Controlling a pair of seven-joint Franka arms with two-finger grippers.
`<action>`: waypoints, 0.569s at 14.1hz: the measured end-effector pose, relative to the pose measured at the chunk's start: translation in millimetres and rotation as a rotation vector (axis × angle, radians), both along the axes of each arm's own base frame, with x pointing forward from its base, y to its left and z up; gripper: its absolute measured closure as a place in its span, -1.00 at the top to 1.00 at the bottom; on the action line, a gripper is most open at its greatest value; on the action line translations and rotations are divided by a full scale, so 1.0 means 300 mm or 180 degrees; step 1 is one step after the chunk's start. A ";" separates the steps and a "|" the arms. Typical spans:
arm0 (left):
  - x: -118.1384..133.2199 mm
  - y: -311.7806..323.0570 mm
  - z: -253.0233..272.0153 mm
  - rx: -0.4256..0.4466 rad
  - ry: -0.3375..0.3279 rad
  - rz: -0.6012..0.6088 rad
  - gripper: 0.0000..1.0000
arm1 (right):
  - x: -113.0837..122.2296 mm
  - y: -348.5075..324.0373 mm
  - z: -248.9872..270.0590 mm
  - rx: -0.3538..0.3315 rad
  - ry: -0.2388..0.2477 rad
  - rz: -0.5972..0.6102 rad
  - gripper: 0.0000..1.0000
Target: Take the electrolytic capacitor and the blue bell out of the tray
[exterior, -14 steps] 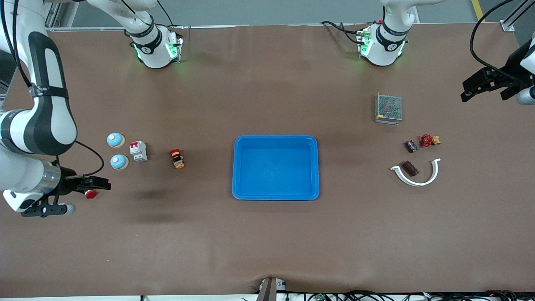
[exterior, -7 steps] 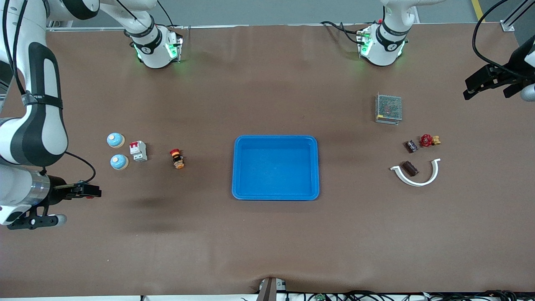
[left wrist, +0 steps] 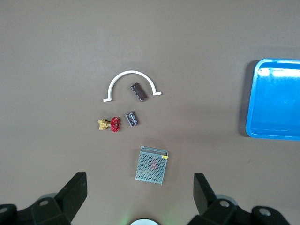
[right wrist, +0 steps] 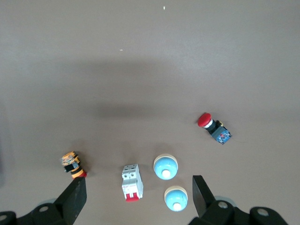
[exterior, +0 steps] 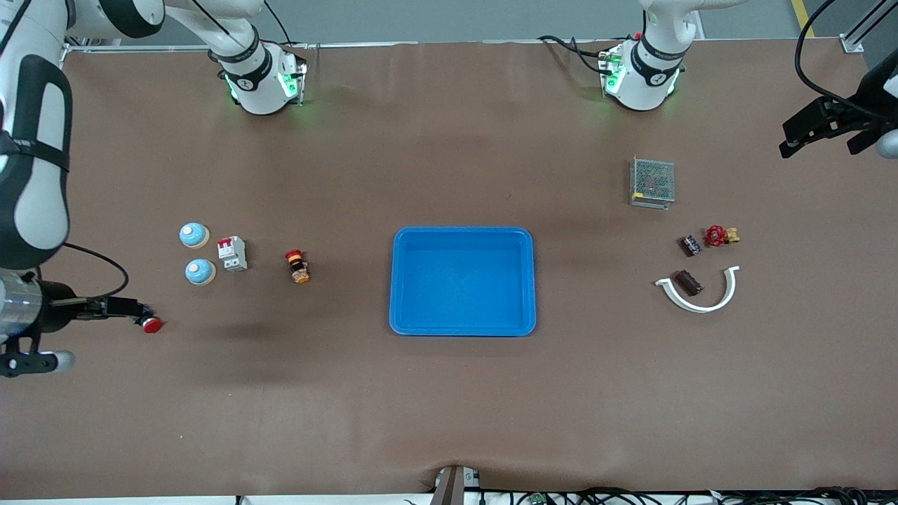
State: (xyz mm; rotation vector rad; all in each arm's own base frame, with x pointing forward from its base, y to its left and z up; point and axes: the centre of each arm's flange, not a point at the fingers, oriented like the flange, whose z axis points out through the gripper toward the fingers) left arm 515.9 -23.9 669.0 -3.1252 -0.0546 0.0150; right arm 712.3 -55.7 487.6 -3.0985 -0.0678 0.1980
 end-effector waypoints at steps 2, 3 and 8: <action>-0.010 -0.001 0.000 0.0003 0.0010 0.0000 1.00 | -0.055 0.005 0.141 -0.0009 -0.0024 -0.0001 1.00; -0.013 -0.001 0.000 0.0005 0.0013 -0.0001 1.00 | -0.090 0.009 0.206 -0.0011 -0.0013 0.0000 1.00; -0.021 -0.002 -0.005 0.0008 0.0024 -0.0001 1.00 | -0.262 0.023 0.461 -0.0028 0.0058 -0.0028 1.00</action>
